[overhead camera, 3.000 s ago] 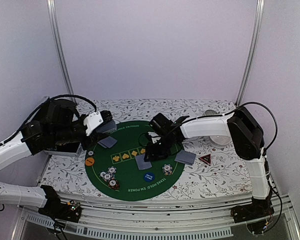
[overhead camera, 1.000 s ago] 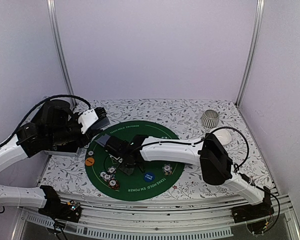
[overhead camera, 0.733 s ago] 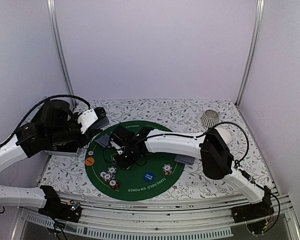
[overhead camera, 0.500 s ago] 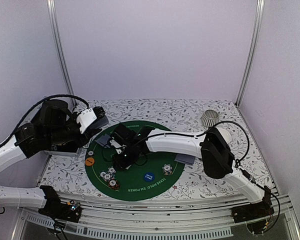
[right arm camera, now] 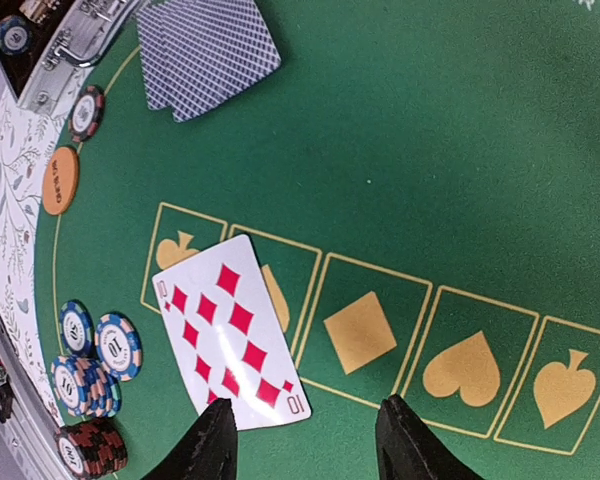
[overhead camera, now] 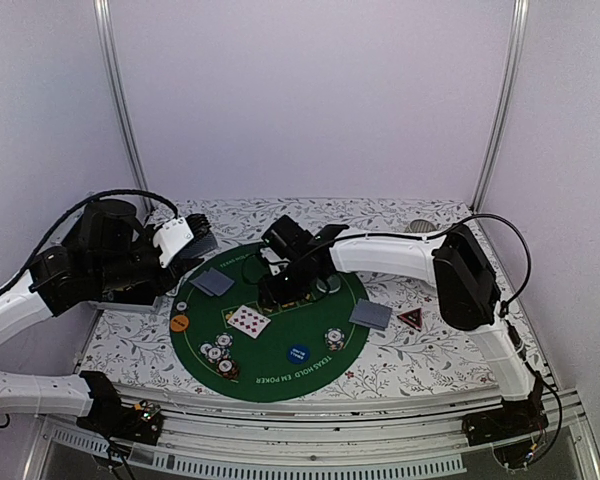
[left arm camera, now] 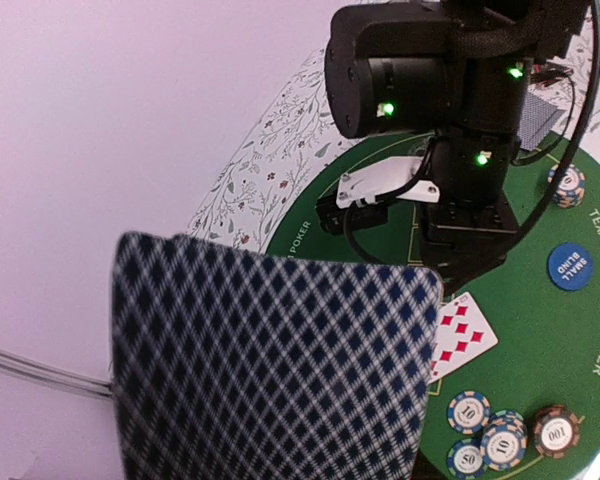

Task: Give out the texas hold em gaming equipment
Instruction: Flop the poker card in the community card area, then move the poker card to the community card area.

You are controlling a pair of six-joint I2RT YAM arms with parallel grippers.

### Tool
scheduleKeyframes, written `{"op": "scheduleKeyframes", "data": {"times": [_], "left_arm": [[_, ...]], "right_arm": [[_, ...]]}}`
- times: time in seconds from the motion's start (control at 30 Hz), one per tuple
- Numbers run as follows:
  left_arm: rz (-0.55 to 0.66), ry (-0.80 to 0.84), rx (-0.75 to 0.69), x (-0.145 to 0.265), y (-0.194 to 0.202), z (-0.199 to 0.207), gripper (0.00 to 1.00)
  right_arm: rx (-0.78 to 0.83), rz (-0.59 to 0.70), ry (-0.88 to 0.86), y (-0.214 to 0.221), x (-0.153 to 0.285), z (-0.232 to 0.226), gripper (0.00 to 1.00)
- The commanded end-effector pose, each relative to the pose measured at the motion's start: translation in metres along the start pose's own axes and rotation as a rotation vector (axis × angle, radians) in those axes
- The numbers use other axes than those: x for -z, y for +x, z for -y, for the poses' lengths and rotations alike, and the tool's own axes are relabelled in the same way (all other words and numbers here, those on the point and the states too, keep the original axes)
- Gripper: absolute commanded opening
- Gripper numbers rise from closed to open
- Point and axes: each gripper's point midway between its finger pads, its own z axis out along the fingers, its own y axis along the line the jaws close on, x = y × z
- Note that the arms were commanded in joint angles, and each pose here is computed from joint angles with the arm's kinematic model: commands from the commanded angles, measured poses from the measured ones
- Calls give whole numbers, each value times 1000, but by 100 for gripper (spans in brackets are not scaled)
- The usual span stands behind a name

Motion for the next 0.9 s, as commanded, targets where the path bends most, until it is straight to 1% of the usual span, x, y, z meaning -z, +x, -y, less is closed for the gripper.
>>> {"op": "scheduleKeyframes", "data": {"times": [0.0, 0.07, 0.17, 0.3, 0.47, 0.73, 0.87], "left_arm": [[15, -11, 10, 4, -3, -4, 37], [18, -10, 10, 3, -3, -3, 37], [19, -8, 10, 2, -2, -2, 37], [19, -8, 12, 2, -2, -2, 37], [19, -9, 11, 3, -1, -2, 37], [19, -9, 10, 4, -1, -2, 37], [19, -10, 9, 4, -1, -3, 37]], "right_arm": [[-25, -97, -20, 33, -28, -2, 49], [-33, -126, -49, 41, -33, -6, 46], [-27, -158, -108, 49, -38, -18, 38], [-37, -185, -181, 57, -41, -32, 36], [-79, -174, -257, 56, -48, -43, 34], [-141, -129, -320, 46, -66, -51, 30], [-167, -109, -371, 39, -73, -58, 25]]}}
